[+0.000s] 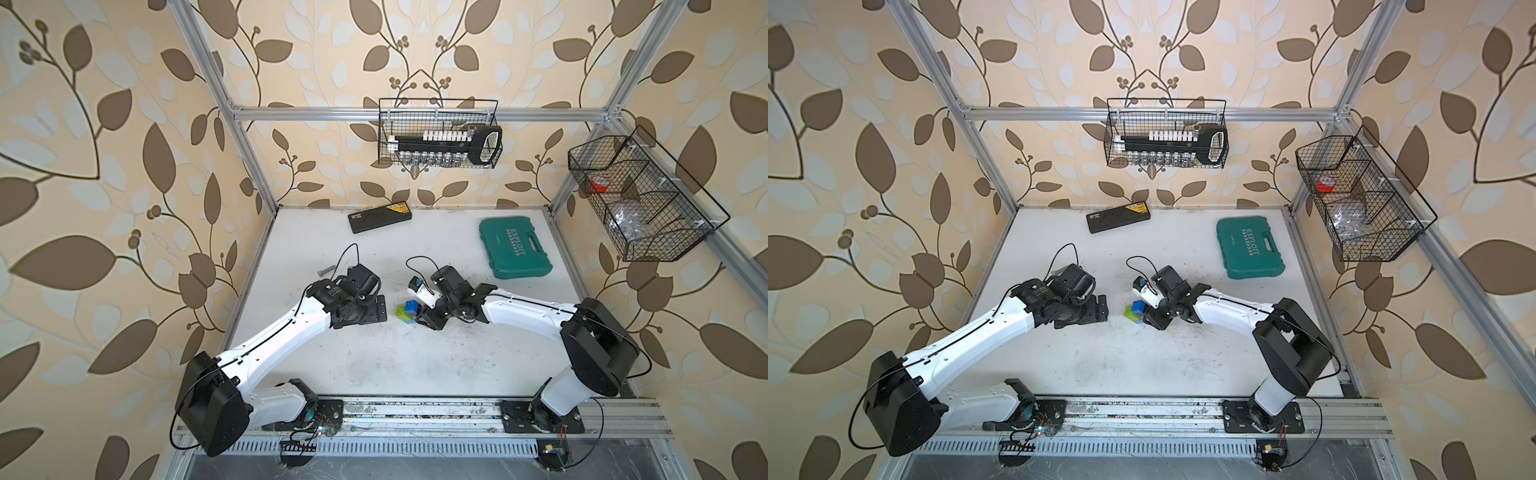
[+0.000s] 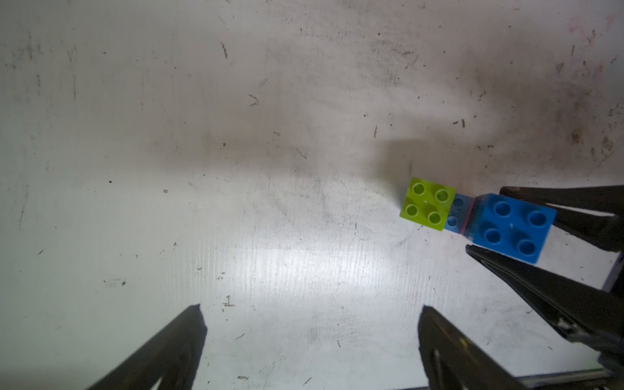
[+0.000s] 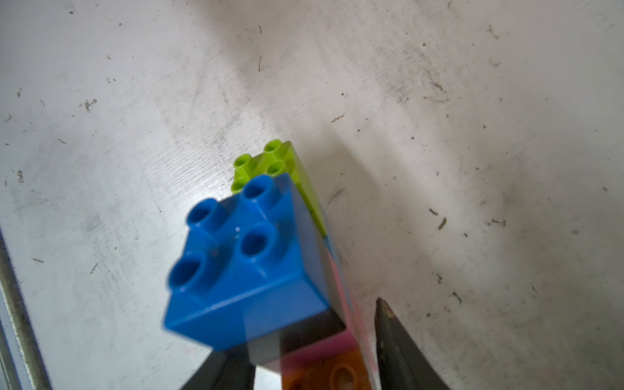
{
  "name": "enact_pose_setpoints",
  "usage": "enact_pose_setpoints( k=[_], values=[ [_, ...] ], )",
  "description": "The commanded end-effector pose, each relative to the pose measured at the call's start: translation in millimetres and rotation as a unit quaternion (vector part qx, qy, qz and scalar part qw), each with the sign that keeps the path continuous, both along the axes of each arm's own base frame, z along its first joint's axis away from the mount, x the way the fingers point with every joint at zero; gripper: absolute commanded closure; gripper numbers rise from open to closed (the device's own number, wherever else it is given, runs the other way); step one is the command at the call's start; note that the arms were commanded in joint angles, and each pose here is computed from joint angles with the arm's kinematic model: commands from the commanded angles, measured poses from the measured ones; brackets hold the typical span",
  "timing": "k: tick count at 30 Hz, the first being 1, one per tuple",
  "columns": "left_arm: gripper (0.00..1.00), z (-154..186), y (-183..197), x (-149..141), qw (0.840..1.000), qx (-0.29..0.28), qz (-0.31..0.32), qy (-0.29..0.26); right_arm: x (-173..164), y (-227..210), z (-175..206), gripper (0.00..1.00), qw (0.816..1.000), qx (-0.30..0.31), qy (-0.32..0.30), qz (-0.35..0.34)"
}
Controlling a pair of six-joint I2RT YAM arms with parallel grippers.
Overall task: Assemble the number 4 with lego
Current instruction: Adjust the lego brick at the center of the board.
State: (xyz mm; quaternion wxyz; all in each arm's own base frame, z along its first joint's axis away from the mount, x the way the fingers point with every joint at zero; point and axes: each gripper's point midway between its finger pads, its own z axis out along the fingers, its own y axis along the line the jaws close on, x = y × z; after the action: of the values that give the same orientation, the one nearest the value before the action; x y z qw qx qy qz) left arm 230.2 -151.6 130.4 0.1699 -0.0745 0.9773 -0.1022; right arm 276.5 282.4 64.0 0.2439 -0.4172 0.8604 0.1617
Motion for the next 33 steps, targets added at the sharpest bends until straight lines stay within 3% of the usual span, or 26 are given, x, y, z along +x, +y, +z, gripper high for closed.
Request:
enact_pose_setpoints(
  k=[1,7,19,27,33],
  values=[
    [0.01,5,3,2,1.0,-0.002,-0.001,-0.01,3,7,0,0.55,1.0,0.002,0.006,0.002],
    [0.01,6,1,4,1.0,-0.007,-0.003,-0.009,0,9,-2,0.61,0.998,0.025,0.058,0.003],
    [0.01,8,0,8,1.0,-0.01,-0.004,-0.011,2,2,-10,0.66,0.974,0.105,0.196,-0.037],
    [0.01,9,1,8,1.0,-0.011,-0.004,-0.011,6,-6,-17,0.53,0.967,0.112,0.22,-0.058],
    [0.01,9,2,9,1.0,-0.011,-0.003,-0.012,12,-9,-18,0.5,0.966,0.112,0.222,-0.07]
  ],
)
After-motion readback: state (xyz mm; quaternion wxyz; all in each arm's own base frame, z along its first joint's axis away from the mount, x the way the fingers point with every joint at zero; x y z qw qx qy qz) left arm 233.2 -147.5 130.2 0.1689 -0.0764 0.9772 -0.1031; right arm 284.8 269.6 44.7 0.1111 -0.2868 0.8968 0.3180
